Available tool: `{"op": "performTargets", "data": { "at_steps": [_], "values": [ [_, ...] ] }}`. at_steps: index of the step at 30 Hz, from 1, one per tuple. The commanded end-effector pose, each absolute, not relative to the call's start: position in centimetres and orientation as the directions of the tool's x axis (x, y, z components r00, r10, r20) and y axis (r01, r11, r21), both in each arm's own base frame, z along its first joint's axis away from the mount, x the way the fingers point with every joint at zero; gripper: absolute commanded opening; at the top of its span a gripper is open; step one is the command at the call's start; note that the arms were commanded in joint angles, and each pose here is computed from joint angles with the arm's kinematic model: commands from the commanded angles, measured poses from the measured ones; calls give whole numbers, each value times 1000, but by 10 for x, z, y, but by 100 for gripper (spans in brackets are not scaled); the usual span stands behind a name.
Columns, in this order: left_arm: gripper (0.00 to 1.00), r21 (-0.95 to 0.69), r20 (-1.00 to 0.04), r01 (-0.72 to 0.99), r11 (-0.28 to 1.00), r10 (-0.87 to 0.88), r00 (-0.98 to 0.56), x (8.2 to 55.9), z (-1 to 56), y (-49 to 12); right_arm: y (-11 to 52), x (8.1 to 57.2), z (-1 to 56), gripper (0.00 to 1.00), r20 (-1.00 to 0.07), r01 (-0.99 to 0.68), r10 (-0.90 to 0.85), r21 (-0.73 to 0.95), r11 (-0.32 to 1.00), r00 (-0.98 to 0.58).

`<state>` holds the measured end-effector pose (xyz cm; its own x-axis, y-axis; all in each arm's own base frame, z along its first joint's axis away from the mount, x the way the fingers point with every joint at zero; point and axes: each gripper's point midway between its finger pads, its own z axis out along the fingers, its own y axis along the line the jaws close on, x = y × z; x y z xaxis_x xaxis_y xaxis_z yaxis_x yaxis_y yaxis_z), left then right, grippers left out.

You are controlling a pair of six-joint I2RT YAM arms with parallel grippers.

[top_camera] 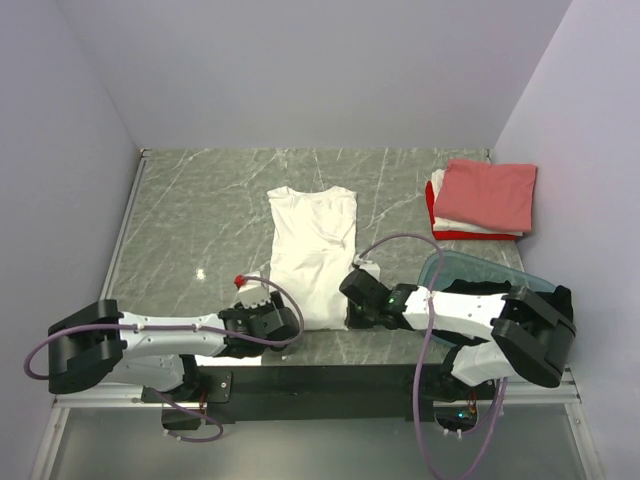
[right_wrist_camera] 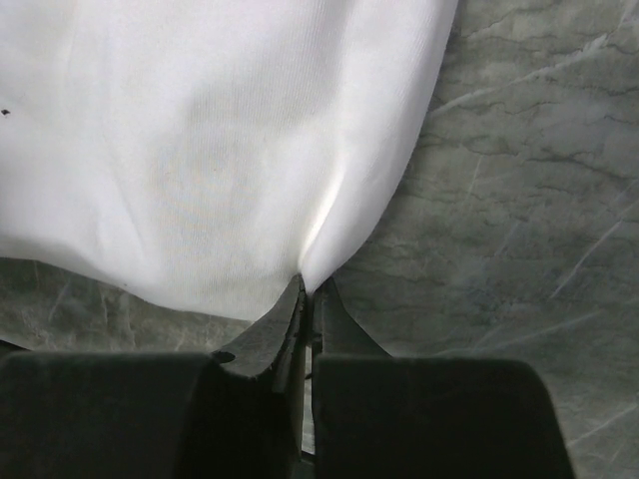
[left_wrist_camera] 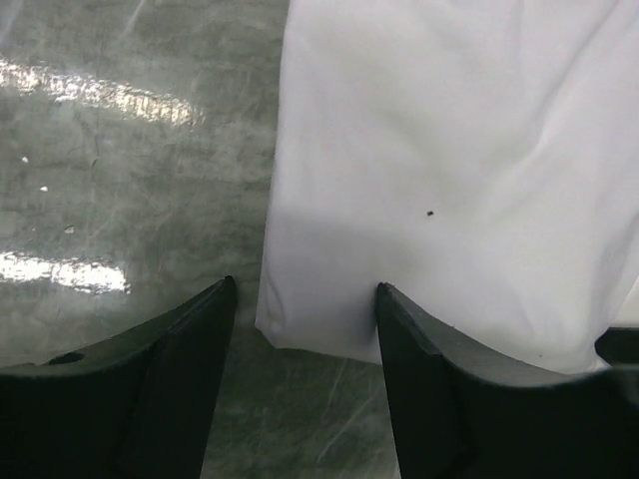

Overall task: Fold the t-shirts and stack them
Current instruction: Fold the tshirt

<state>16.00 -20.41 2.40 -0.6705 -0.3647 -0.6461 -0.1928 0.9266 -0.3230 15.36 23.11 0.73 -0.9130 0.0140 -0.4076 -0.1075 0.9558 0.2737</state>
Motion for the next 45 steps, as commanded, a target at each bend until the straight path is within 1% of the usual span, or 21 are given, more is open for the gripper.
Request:
{"op": "performTargets", "data": {
  "at_steps": [1,2,4,7,12,15,17,20,21,29,32,33,35,40,45],
  "values": [
    [65,-216,-589,-286,934,-358,-725,135,-3,-164,188,117,-30,0,-272,-107,-76,102,989,-959],
    [64,-217,-588,-288,933,-360,-724,135,-4,-163,188,117,-30,0,-270,-106,-75,100,989,-960],
    [59,-223,-583,-304,926,-377,-720,134,-4,-162,187,117,-30,0,-271,-105,-75,98,990,-960],
    [56,-195,-582,-330,924,-379,-720,132,-7,-157,187,117,-29,0,-276,-102,-70,102,990,-959],
    [50,-135,-591,-326,936,-340,-732,133,-12,-157,184,116,-30,0,-276,-105,-76,94,990,-958],
    [44,-116,-587,-322,940,-326,-741,132,-15,-159,185,116,-30,0,-273,-104,-75,95,990,-959],
    [42,-109,-586,-319,942,-320,-745,132,-16,-158,184,115,-30,0,-273,-106,-77,92,990,-959],
    [37,-103,-574,-315,943,-315,-756,129,-18,-159,184,116,-29,0,-276,-103,-73,96,990,-958],
    [34,-101,-568,-315,944,-315,-761,127,-19,-158,183,116,-29,0,-280,-100,-71,93,991,-957],
    [22,-104,-550,-311,945,-315,-773,124,-22,-160,183,116,-28,0,-284,-98,-66,100,990,-957],
    [13,-100,-546,-277,956,-286,-787,123,-23,-163,182,115,-27,0,-285,-96,-64,102,990,-957],
    [7,-107,-545,-266,958,-280,-790,123,-23,-167,182,115,-26,0,-284,-97,-64,105,990,-957],
    [1,-95,-540,-247,964,-258,-801,120,-25,-169,180,113,-26,0,-282,-94,-64,98,991,-957],
    [1,-71,-538,-202,977,-208,-817,111,-26,-177,181,110,-24,0,-283,-96,-64,103,990,-957],
    [0,-109,-516,-127,986,-166,-841,100,-23,-190,184,103,-18,0,-285,-114,-77,115,987,-955]
  ]
}}
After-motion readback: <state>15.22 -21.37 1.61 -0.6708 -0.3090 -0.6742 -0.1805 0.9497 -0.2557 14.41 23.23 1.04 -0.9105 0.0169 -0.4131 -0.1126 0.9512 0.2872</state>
